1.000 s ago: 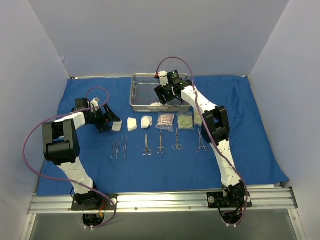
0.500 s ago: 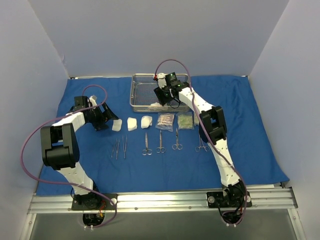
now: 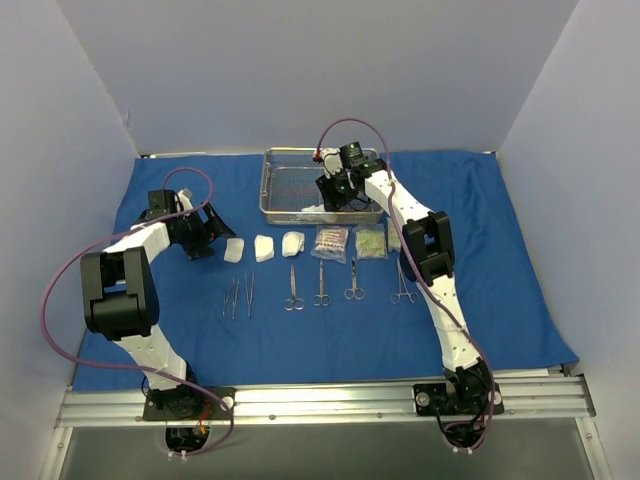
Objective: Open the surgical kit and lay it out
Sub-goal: Pick up the medical item from the container.
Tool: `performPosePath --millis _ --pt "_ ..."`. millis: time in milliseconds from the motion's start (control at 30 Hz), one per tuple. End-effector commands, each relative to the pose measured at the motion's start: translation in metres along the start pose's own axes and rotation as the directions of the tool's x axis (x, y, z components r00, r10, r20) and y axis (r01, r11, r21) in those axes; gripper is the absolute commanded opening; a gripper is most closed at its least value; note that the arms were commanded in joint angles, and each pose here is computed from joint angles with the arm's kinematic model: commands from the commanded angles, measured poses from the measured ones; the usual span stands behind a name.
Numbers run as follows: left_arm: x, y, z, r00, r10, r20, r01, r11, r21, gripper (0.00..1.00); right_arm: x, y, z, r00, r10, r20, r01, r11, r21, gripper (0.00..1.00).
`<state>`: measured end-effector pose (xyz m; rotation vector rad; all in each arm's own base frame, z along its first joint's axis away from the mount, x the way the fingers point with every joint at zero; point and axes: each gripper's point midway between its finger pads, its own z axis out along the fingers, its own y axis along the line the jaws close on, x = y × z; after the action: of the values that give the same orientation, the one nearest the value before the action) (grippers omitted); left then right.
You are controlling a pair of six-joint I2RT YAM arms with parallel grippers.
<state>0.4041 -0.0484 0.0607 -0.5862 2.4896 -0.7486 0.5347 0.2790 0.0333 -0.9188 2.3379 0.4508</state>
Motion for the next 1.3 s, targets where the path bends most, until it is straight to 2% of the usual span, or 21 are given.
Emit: performPosePath --millis 0,67,233,400,600,767,900,1067,1267 --pt "-0.021 -0.01 -0.004 0.998 0.039 0.043 -0.039 0.999 0.0 0.94 0.025 0.018 0.005 0.997 -0.014 -0.074 0.005 0.992 -0.128 0.37" --pt "-0.022 -0.009 -0.004 0.998 0.038 0.044 -0.037 0.999 -0.009 0.94 0.026 0.019 0.005 0.997 -0.015 -0.074 0.004 0.989 -0.146 0.35" --pt "-0.029 -0.012 -0.005 0.998 0.04 0.052 -0.039 0.999 -0.016 0.94 0.022 0.022 0.01 0.998 -0.012 -0.056 0.001 0.983 -0.186 0.22" --pt "-0.035 -0.013 -0.009 0.997 0.043 0.071 -0.04 0.998 -0.04 0.94 0.014 0.022 0.01 0.999 0.028 -0.019 -0.031 0.977 -0.213 0.0" --pt "-0.038 -0.016 -0.012 0.995 0.047 0.083 -0.045 0.998 -0.035 0.94 -0.011 0.013 -0.002 0.996 0.05 0.071 -0.039 0.987 -0.159 0.0" --pt "-0.039 -0.022 -0.015 0.994 0.053 0.091 -0.051 0.998 -0.024 0.94 -0.052 0.01 -0.034 0.978 0.054 0.2 -0.031 0.993 -0.115 0.0" --pt "-0.04 -0.031 -0.016 0.993 0.068 0.098 -0.067 0.998 -0.006 0.94 -0.066 0.01 -0.055 0.965 0.056 0.256 -0.034 0.996 -0.088 0.0" --pt "-0.038 -0.053 -0.017 0.989 0.11 0.096 -0.113 0.993 0.033 0.94 -0.082 0.008 -0.077 0.946 0.046 0.32 -0.035 0.999 -0.041 0.0" --pt "-0.033 -0.09 -0.022 0.98 0.175 0.097 -0.187 0.974 0.128 0.94 -0.087 0.009 -0.094 0.938 0.034 0.344 -0.028 0.999 -0.022 0.0"
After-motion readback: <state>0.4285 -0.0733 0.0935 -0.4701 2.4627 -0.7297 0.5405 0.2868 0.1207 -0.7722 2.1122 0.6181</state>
